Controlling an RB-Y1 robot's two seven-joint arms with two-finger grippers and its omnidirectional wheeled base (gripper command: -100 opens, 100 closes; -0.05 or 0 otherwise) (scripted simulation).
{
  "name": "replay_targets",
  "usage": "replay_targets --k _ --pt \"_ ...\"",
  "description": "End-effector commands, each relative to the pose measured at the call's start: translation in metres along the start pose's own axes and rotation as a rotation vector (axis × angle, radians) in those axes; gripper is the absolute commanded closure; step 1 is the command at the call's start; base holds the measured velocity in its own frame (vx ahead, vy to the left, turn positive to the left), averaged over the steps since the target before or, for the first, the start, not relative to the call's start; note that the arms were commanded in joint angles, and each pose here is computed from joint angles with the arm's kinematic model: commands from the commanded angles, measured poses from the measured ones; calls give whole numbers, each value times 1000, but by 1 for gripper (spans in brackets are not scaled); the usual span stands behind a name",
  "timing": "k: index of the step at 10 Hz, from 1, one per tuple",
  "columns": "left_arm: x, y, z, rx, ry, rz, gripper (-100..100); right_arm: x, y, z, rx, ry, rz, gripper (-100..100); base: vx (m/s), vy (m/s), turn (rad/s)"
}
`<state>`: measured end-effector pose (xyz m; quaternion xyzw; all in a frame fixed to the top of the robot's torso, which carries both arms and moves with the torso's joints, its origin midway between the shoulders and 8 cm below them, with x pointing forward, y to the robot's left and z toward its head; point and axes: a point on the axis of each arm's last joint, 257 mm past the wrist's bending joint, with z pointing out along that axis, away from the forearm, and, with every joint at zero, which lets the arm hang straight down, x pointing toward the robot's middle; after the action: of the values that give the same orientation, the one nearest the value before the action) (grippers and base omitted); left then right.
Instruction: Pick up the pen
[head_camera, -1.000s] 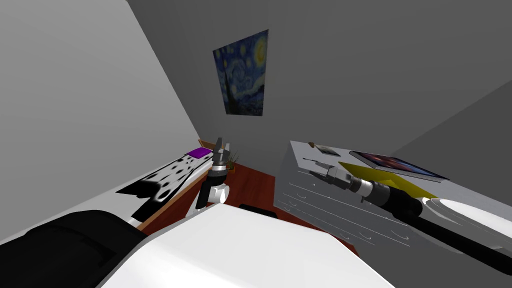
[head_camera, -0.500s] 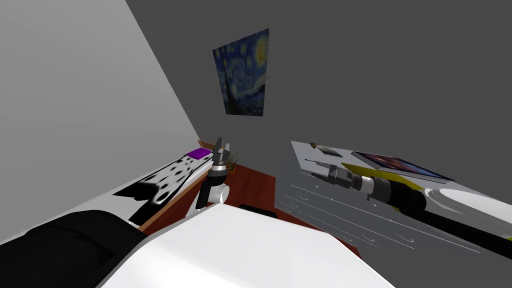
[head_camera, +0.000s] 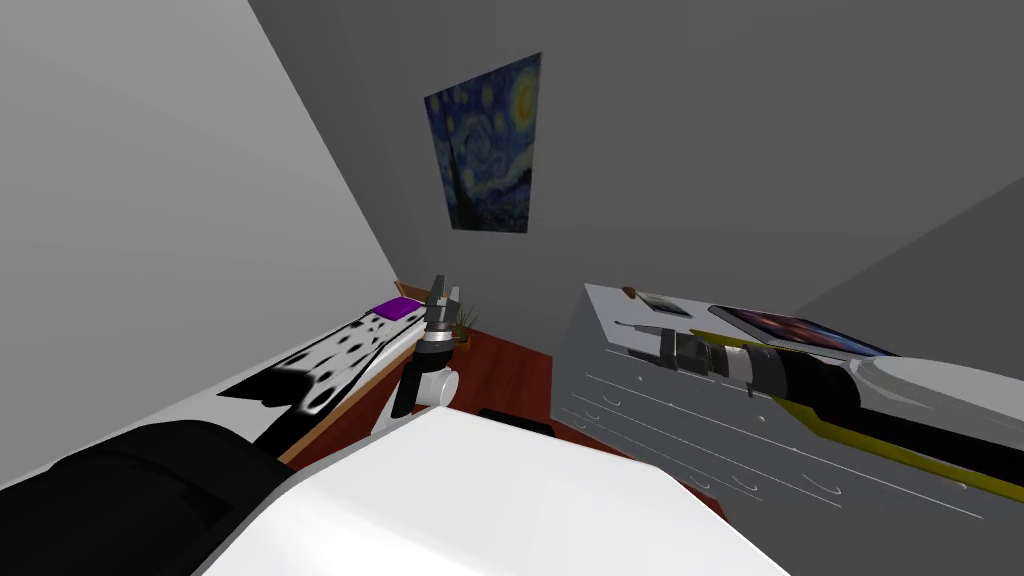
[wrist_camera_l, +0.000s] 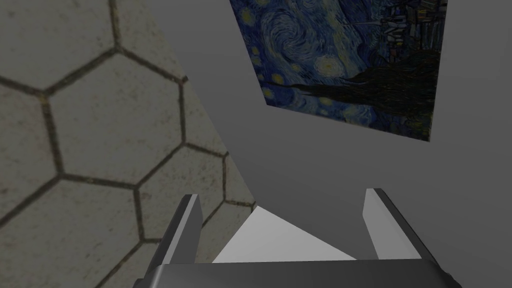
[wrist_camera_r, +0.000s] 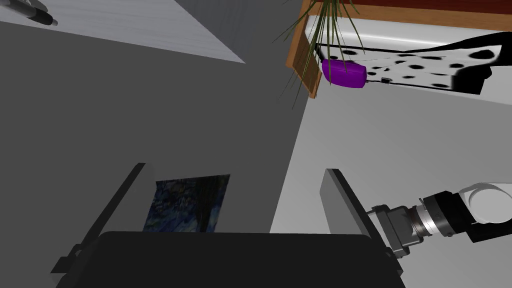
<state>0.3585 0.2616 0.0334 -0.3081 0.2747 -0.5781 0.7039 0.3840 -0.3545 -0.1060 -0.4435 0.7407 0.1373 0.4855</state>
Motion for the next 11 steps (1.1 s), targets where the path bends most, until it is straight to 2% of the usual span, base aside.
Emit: replay_targets --k 1,2,3,4,5,6,7,8,9,11 --pt "0 0 0 0 0 0 0 4 -4 -2 -17 47 -32 -100 55 36 -7" --pt "0 0 0 0 0 0 0 4 -4 -2 -20 53 -37 -100 23 16 1" --pt "0 0 0 0 0 0 0 14 -7 -6 -34 105 -59 -100 47 29 -4" --pt "0 0 0 0 0 0 0 13 -8 -6 -43 124 -76 -100 53 25 -11" --pt "0 0 0 0 0 0 0 24 -10 -11 -55 170 -89 -100 71 25 -3" --pt "0 0 0 0 0 0 0 22 -12 -11 -65 191 -110 -100 62 22 -4" --pt "0 0 0 0 0 0 0 34 -14 -16 -79 239 -122 -100 79 24 -3" --pt "0 0 0 0 0 0 0 31 -15 -17 -88 260 -141 -100 66 26 -4" --pt "0 0 0 0 0 0 0 43 -17 -23 -103 307 -151 -100 84 34 -2" --pt "0 0 0 0 0 0 0 40 -19 -23 -113 329 -172 -100 50 15 -1"
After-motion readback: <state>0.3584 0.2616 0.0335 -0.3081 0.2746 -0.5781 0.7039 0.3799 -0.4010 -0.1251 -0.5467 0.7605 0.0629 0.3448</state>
